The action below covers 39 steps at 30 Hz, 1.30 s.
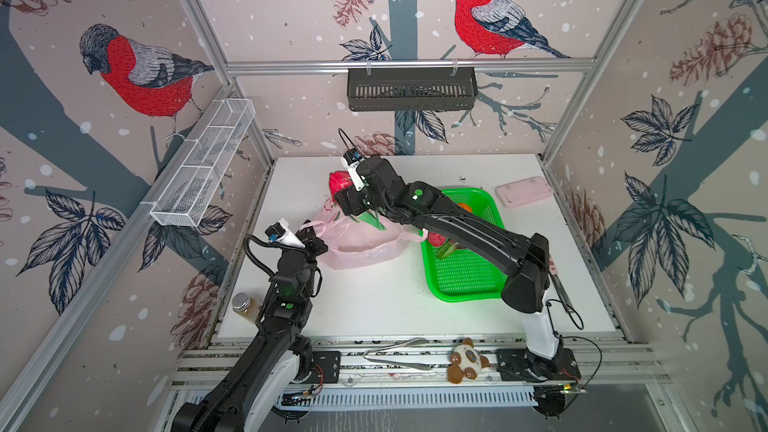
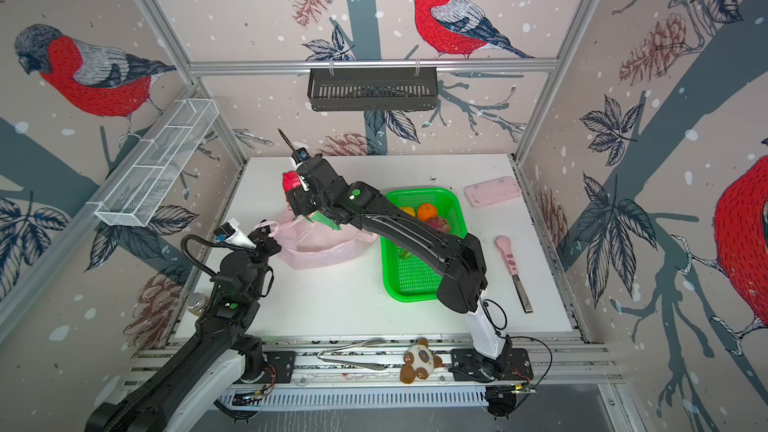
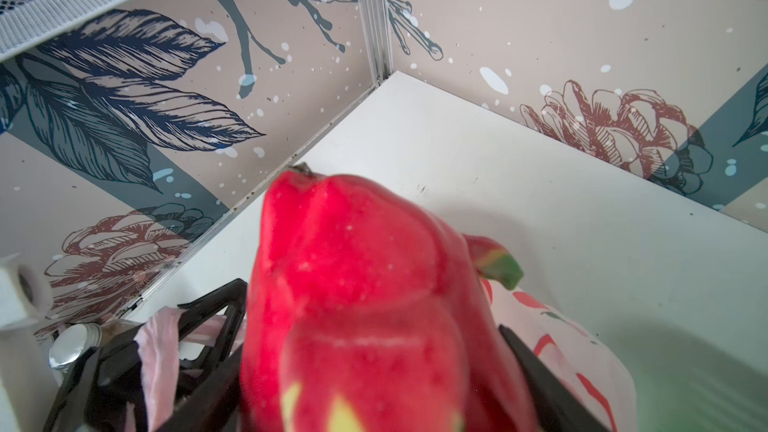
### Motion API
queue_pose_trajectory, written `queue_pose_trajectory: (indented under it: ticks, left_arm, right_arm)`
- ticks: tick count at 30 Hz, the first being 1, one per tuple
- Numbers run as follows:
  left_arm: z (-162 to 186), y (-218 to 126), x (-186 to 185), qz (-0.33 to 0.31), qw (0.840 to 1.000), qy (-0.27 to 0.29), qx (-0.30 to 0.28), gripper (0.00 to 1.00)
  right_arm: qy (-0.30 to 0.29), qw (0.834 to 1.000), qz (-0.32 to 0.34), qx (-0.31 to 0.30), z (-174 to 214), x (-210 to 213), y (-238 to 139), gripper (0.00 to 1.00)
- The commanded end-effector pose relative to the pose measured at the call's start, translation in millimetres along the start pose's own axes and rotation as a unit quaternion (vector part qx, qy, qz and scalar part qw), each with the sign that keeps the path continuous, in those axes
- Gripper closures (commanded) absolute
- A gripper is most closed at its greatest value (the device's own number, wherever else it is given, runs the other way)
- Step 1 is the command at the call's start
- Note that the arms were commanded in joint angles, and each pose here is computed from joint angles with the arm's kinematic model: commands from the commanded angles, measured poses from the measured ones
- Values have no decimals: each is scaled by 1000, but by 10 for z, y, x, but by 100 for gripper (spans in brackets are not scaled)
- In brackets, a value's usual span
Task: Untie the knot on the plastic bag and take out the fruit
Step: 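Lift the dragon fruit out of the pink bag and carry it over the green basket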
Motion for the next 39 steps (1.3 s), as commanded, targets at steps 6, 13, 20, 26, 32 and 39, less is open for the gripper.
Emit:
queue_pose_trajectory:
  ticks: [6,13,20,26,32,39]
  left_arm:
    - [-115,5,7,-19,999,-10,-44,100]
    - [-125,104,-18,-21,998,-11,-52,100]
    - [-109,266,-94,-3,999,-23,-48,100]
    - [-127,376,-152,5,998,-25,-51,100]
    - [-152,455,-200,9,998,-26,-52,100]
    - [-175,468,-186,-21,999,-24,-30,92]
  right_arm:
    - [5,998,2,-60,-323,-78,-179,83]
    - [4,996,31,-78,-438,-193,-393,83]
    - [11,994,56,-97,-501,-327,-622,83]
    - [19,990,80,-113,-545,-458,-793,83]
    - [28,987,93,-129,-585,-580,-960,83]
    - [35,983,113,-138,-595,-716,-1116,83]
Point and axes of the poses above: each gripper's point midway between its finger pads, its own y axis out along the fingers, its own x axis along the line the jaws close on, z = x × y, the point moved 9 cm from there along -y, back along the fingers, and after that the axes turned 4 degrees about y, right-handed, at the moved point
